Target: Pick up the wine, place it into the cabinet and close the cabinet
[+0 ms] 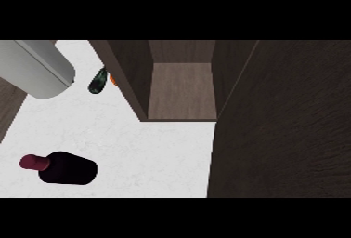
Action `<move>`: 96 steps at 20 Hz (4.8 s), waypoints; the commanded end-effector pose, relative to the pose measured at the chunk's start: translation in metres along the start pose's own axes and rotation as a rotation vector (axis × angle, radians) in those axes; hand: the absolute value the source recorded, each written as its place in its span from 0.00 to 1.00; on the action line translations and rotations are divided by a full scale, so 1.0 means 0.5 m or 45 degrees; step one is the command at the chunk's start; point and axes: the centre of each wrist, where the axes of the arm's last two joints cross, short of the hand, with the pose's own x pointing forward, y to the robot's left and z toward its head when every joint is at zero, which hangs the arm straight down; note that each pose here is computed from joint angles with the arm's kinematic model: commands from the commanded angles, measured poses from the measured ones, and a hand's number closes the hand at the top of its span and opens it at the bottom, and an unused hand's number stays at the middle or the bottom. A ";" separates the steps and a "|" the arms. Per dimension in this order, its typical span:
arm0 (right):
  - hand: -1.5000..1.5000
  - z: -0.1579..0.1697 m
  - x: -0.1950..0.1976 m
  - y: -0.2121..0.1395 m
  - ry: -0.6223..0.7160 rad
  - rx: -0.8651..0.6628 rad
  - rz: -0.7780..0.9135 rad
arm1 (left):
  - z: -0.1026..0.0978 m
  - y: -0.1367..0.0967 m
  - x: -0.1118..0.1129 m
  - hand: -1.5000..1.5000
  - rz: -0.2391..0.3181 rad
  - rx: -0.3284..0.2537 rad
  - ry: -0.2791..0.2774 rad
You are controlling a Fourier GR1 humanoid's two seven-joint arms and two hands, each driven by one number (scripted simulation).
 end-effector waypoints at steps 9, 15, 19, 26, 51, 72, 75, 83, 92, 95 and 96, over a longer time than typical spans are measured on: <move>0.00 0.056 0.056 0.010 -0.036 0.031 -0.029 | -0.015 0.095 -0.026 0.00 -0.026 0.128 0.107; 0.00 0.047 0.040 0.022 -0.045 0.034 -0.042 | -0.037 0.139 -0.056 0.00 0.017 0.103 0.153; 0.00 0.050 0.062 -0.002 -0.035 0.014 -0.016 | -0.018 0.120 -0.112 0.00 0.004 0.109 0.224; 0.00 0.043 0.051 -0.005 -0.029 0.025 -0.027 | -0.056 0.186 -0.171 0.00 0.017 0.092 0.248; 0.00 0.044 0.082 0.008 -0.047 0.026 -0.027 | -0.025 0.238 -0.357 0.00 -0.003 0.127 0.268; 0.00 0.024 0.039 0.008 -0.032 0.008 -0.019 | -0.035 0.253 -0.457 0.00 0.031 0.133 0.292; 0.00 0.051 0.081 0.033 -0.053 0.008 -0.041 | -0.002 0.241 -0.467 0.00 0.033 0.133 0.341; 0.00 0.041 0.061 0.015 -0.030 0.037 -0.019 | -0.021 0.256 -0.493 0.00 0.070 0.118 0.351; 0.00 0.024 0.063 0.021 -0.045 0.040 -0.009 | -0.046 0.260 -0.529 0.00 0.134 0.137 0.303; 0.00 0.001 0.062 0.022 -0.028 0.039 -0.024 | -0.025 0.251 -0.528 1.00 0.211 0.062 0.328; 0.00 0.026 0.065 0.023 -0.022 0.055 -0.021 | -0.055 0.235 -0.545 1.00 0.207 0.028 0.324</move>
